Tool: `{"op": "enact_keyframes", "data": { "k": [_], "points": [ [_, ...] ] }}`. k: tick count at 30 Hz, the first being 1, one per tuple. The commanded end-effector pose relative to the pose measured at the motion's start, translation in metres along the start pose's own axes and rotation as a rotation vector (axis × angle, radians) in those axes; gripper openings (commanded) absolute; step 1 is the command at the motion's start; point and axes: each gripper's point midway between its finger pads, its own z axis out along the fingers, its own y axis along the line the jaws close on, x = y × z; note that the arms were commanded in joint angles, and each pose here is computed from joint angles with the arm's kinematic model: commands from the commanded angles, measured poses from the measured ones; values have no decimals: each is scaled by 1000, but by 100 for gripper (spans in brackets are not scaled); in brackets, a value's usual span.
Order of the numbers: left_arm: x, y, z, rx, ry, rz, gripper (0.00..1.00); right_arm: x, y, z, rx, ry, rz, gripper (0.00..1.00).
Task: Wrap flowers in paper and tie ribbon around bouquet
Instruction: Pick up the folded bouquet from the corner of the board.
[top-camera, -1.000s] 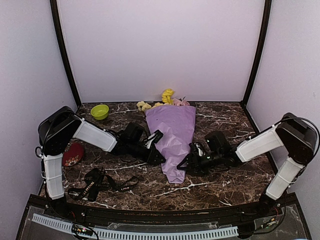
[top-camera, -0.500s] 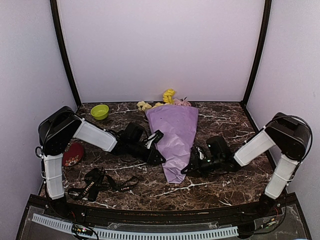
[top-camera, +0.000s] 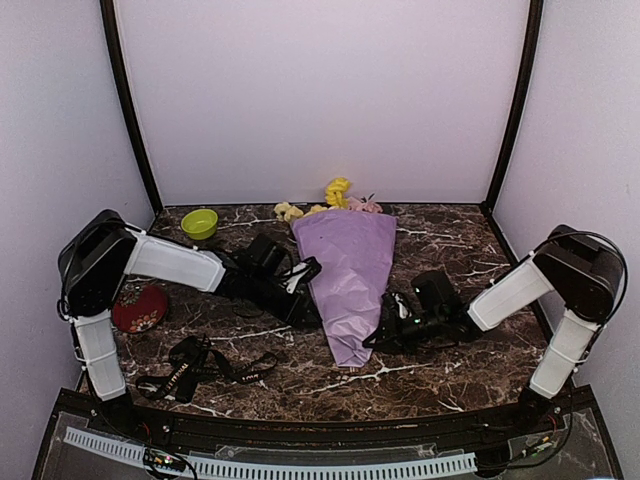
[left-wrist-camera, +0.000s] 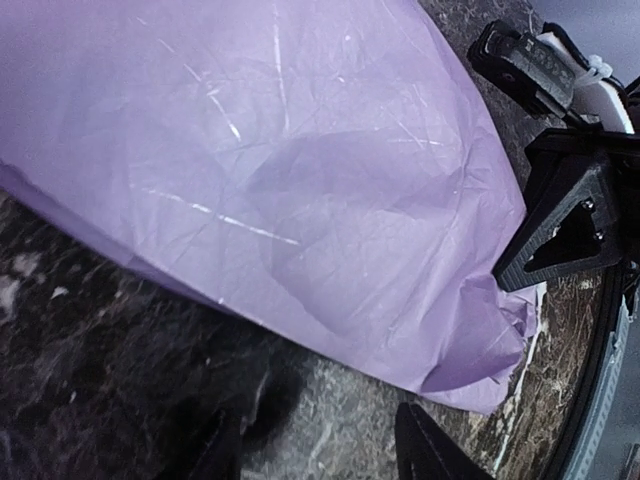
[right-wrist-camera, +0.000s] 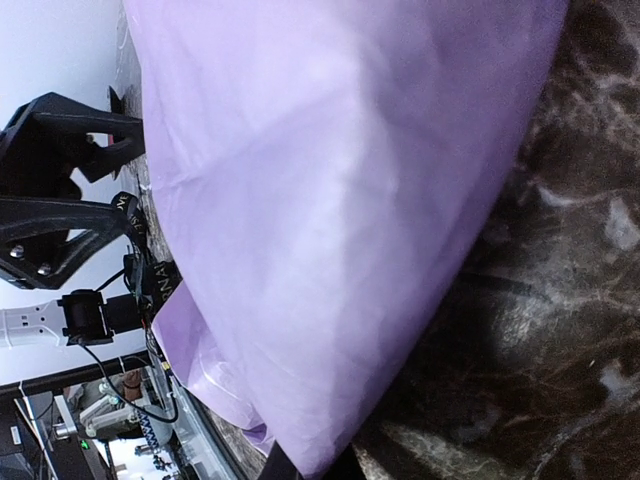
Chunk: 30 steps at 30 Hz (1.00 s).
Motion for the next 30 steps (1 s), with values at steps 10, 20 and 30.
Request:
{"op": "enact_keyframes", "data": {
  "k": [10, 20, 30],
  "points": [
    [107, -1, -116, -315, 216, -280, 56, -11, 11, -7, 37, -25, -85, 0],
    [132, 56, -168, -521, 149, -598, 51, -9, 8, -9, 47, -22, -91, 0],
    [161, 78, -156, -555, 177, -671, 49, -7, 2, -8, 67, -15, -93, 0]
  ]
}}
